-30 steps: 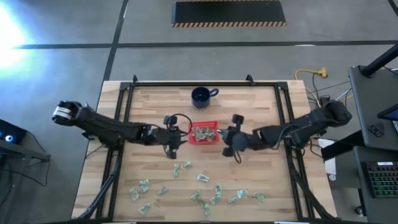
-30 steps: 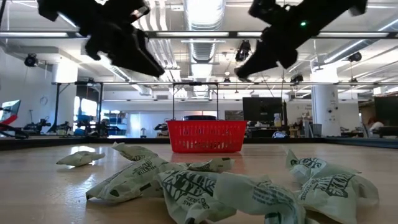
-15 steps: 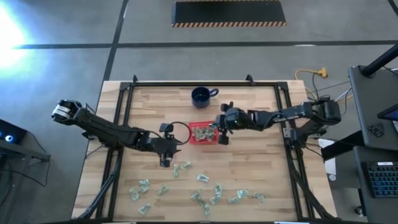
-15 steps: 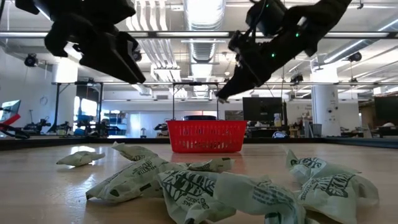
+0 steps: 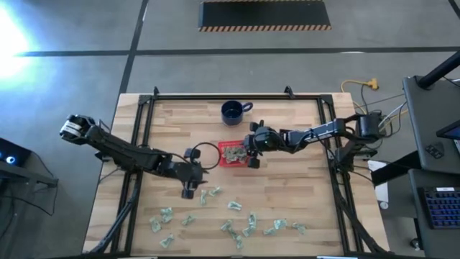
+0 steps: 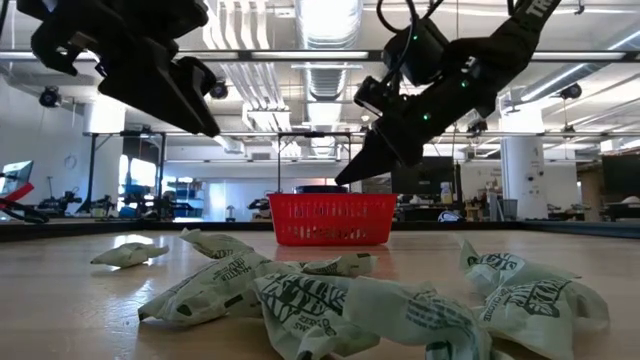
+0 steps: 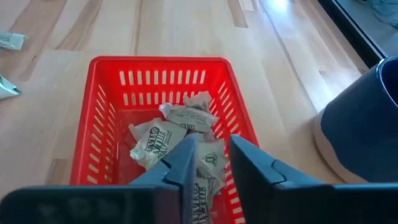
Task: Pick and place items into bin
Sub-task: Put the stevia packet into the red bin
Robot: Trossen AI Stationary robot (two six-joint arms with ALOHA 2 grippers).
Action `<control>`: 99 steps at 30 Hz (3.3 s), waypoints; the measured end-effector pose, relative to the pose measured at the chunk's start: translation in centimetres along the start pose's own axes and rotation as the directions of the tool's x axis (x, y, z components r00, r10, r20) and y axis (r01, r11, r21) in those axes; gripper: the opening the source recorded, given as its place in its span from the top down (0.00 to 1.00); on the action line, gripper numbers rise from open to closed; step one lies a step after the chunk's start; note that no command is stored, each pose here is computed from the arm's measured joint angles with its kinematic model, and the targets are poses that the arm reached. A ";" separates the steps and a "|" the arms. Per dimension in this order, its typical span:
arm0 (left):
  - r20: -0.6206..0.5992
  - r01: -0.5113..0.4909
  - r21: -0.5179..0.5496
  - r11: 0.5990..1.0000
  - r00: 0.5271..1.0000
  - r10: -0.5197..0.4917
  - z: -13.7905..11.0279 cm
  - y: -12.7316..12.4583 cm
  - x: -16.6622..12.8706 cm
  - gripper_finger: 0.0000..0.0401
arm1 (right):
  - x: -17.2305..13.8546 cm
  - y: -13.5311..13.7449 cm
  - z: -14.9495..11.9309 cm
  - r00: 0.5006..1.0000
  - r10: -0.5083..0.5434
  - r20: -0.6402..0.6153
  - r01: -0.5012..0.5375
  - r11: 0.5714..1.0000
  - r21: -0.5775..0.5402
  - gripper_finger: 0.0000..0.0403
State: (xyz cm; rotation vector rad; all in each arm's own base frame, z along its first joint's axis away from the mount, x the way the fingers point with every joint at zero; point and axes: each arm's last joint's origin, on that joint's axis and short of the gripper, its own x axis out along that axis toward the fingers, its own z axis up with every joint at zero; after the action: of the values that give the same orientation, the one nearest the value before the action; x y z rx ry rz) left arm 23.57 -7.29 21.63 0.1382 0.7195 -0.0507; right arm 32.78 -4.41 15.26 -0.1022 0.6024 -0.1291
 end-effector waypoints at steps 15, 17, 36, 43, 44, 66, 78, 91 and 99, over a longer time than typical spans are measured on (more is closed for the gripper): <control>-0.060 0.124 -0.034 0.992 0.990 -0.126 -1.1 -1.8 5.0 0.65 | -2.3 1.1 1.6 0.985 0.167 0.038 -0.162 0.981 -0.104 0.67; -0.083 0.121 -0.034 0.992 0.989 -0.124 -1.5 -1.9 5.8 0.65 | -2.6 1.2 1.5 0.983 0.181 0.016 -0.179 0.978 -0.105 0.68; -0.149 0.119 -0.029 0.993 0.981 -0.122 -3.3 -2.7 9.6 0.67 | -3.2 2.6 1.0 0.972 0.227 -0.064 -0.233 0.966 -0.114 0.74; -0.158 0.111 -0.016 0.994 0.981 -0.112 -3.2 -2.6 9.1 0.87 | -3.5 2.6 1.2 0.972 0.227 -0.053 -0.232 0.966 -0.116 0.76; -0.161 0.107 -0.015 0.994 0.981 -0.108 -3.3 -2.5 9.0 0.92 | -3.5 2.6 1.2 0.972 0.227 -0.053 -0.232 0.966 -0.116 0.77; 0.059 -0.369 0.123 0.921 0.930 0.364 0.2 1.8 6.2 0.98 | -7.1 3.3 3.3 0.968 0.248 0.021 -0.242 0.958 -0.152 0.82; 0.081 -0.360 0.070 0.930 0.932 0.354 0.8 6.1 7.0 0.97 | -7.3 4.1 3.0 0.962 0.271 -0.011 -0.269 0.949 -0.162 0.83; 0.090 -0.331 0.096 0.939 0.942 0.323 1.1 6.7 7.5 0.71 | -7.3 4.1 2.9 0.962 0.274 -0.023 -0.274 0.951 -0.144 0.82; 0.093 -0.318 0.106 0.942 0.947 0.309 1.3 6.2 7.4 0.65 | -7.5 5.1 2.1 0.948 0.305 -0.094 -0.312 0.947 -0.072 0.82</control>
State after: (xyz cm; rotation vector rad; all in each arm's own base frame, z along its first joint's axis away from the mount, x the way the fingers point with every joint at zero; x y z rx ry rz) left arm 30.51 -1.31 18.40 0.3631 0.6125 0.2058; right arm 28.33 1.93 20.51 -0.0851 0.6990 0.1985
